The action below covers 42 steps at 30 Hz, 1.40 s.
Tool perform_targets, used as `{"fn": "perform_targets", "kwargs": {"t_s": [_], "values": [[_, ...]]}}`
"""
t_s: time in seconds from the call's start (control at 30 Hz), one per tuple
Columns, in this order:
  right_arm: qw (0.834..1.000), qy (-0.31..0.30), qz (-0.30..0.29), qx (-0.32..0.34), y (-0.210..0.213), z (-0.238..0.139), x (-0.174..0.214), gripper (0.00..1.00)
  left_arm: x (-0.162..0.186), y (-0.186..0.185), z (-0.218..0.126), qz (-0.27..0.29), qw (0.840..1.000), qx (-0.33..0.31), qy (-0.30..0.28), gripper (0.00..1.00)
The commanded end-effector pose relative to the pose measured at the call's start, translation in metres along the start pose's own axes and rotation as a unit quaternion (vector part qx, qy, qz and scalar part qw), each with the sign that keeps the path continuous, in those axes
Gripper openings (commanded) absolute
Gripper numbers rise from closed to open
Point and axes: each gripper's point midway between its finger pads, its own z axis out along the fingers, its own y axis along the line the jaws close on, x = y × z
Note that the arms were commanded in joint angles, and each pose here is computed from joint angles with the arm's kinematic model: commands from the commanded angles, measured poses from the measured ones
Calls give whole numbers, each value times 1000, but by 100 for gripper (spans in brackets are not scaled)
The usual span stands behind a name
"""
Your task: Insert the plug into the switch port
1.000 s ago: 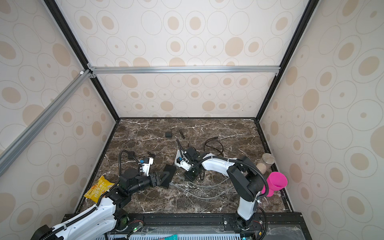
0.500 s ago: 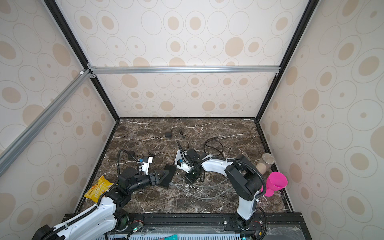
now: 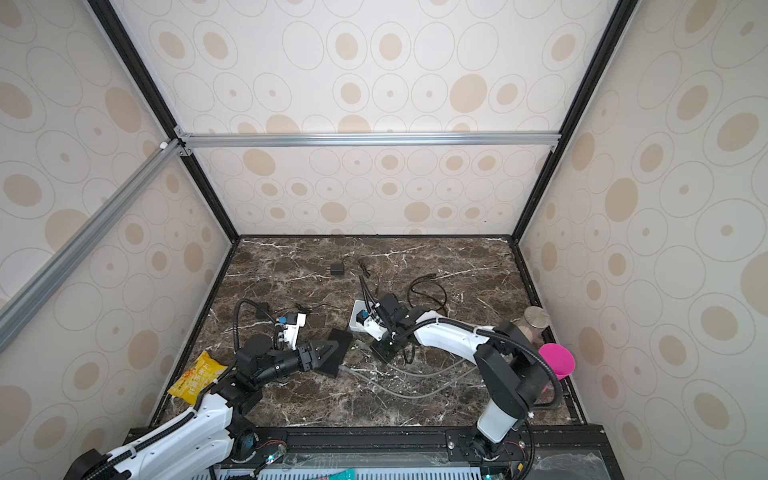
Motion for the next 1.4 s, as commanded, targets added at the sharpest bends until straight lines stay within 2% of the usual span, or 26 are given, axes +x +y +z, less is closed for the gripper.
{"fn": "perform_targets", "kwargs": {"t_s": [0.0,0.13,0.2,0.23,0.27,0.33,0.37,0.43,0.47,0.5,0.53,0.6,0.63,0.77,0.8,0.9,1.13,1.37], "values": [[998,-24,-40,36,-4,-23,-3,0,-27,-40,0,62,996,59,-24,67],[993,-54,-81,63,-3,-49,-9,0,-55,-67,0,170,982,67,-52,64],[990,-65,-102,66,0,-60,-9,0,-64,-86,-3,270,958,76,-65,63],[989,-73,-111,69,1,-65,-9,0,-66,-97,-5,327,939,85,-65,64],[987,-82,-123,67,4,-70,-8,0,-65,-107,-8,393,912,96,-64,64],[982,-102,-148,60,12,-80,-8,0,-62,-121,-11,495,860,109,-56,67],[978,-114,-165,56,17,-85,-6,0,-60,-121,-10,529,840,107,-48,69],[969,-135,-204,47,29,-94,-2,0,-59,-118,-7,567,817,98,-29,74],[962,-145,-229,40,37,-97,1,0,-56,-117,-5,588,802,101,-17,79],[956,-153,-249,38,42,-100,4,0,-53,-115,-3,598,794,104,-8,96],[949,-160,-267,38,47,-103,7,0,-52,-114,-1,607,788,105,-4,98],[941,-170,-289,42,52,-110,11,0,-45,-112,1,625,772,114,5,98],[938,-175,-296,43,55,-113,12,0,-38,-113,1,638,760,123,11,98],[933,-178,-308,50,58,-121,17,0,-15,-114,4,671,724,157,33,96],[932,-180,-311,49,60,-123,17,0,-11,-115,5,675,719,162,37,96],[928,-186,-319,50,63,-126,20,0,0,-116,10,681,709,174,52,77],[928,-187,-316,57,61,-124,24,0,8,-121,22,664,718,192,78,44],[932,-187,-302,67,56,-121,25,0,17,-127,31,657,718,207,95,41]]}}
